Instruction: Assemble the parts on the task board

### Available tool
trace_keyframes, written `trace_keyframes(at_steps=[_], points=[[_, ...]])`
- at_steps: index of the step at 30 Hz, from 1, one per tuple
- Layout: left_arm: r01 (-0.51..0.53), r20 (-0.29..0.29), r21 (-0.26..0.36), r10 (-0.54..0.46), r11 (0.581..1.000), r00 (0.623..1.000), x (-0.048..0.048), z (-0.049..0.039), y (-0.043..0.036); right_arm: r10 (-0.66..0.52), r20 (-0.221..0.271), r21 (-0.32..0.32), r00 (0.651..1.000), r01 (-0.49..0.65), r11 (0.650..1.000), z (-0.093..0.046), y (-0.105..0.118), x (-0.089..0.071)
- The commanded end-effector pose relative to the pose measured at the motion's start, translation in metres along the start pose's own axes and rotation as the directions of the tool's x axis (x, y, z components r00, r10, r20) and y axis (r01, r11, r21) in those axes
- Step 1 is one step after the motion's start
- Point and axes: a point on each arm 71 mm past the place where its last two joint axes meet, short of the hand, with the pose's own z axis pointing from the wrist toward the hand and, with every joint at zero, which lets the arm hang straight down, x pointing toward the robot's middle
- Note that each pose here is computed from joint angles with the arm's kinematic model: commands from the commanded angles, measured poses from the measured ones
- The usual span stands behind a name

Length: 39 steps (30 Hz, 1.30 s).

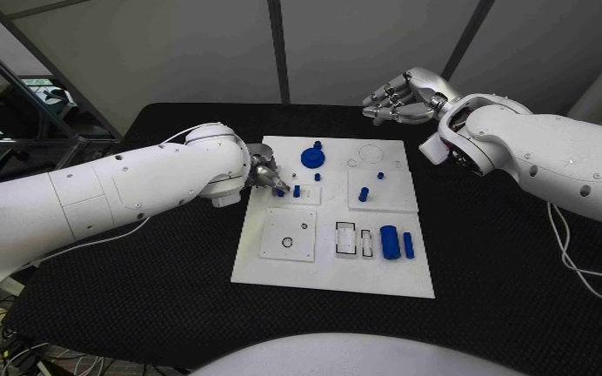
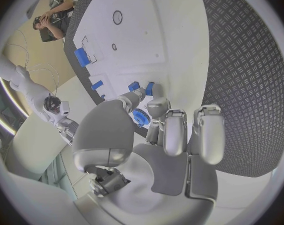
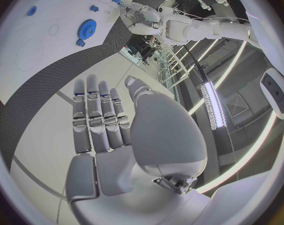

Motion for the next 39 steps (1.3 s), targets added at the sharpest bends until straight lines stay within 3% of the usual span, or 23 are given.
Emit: trace_keyframes(at_steps=[1, 24, 35, 39], points=[[-0.012, -0.023, -0.017, 0.012, 1.0, 1.0, 0.0014, 0.0007, 0.0011, 0.001, -0.004, -0.007, 1.0, -0.001, 1.0, 0.0, 0.001, 0.0], [0.028, 0.012, -0.029, -0.028, 0.999, 1.0, -0.004, 0.0036, 0.0075, 0.001, -0.005, -0.005, 1.0, -0.001, 1.0, 0.0, 0.001, -0.001], [0.066, 0.065, 0.0, -0.066, 0.998, 0.996, -0.0084, 0.0014, 0.0071, 0.001, -0.006, -0.005, 1.0, -0.001, 1.0, 0.0, 0.0, -0.001], [0.148, 0.1, 0.04, -0.151, 0.988, 0.983, -0.014, 0.0004, 0.009, 0.001, -0.005, -0.004, 1.0, -0.001, 1.0, 0.0, 0.0, -0.001]])
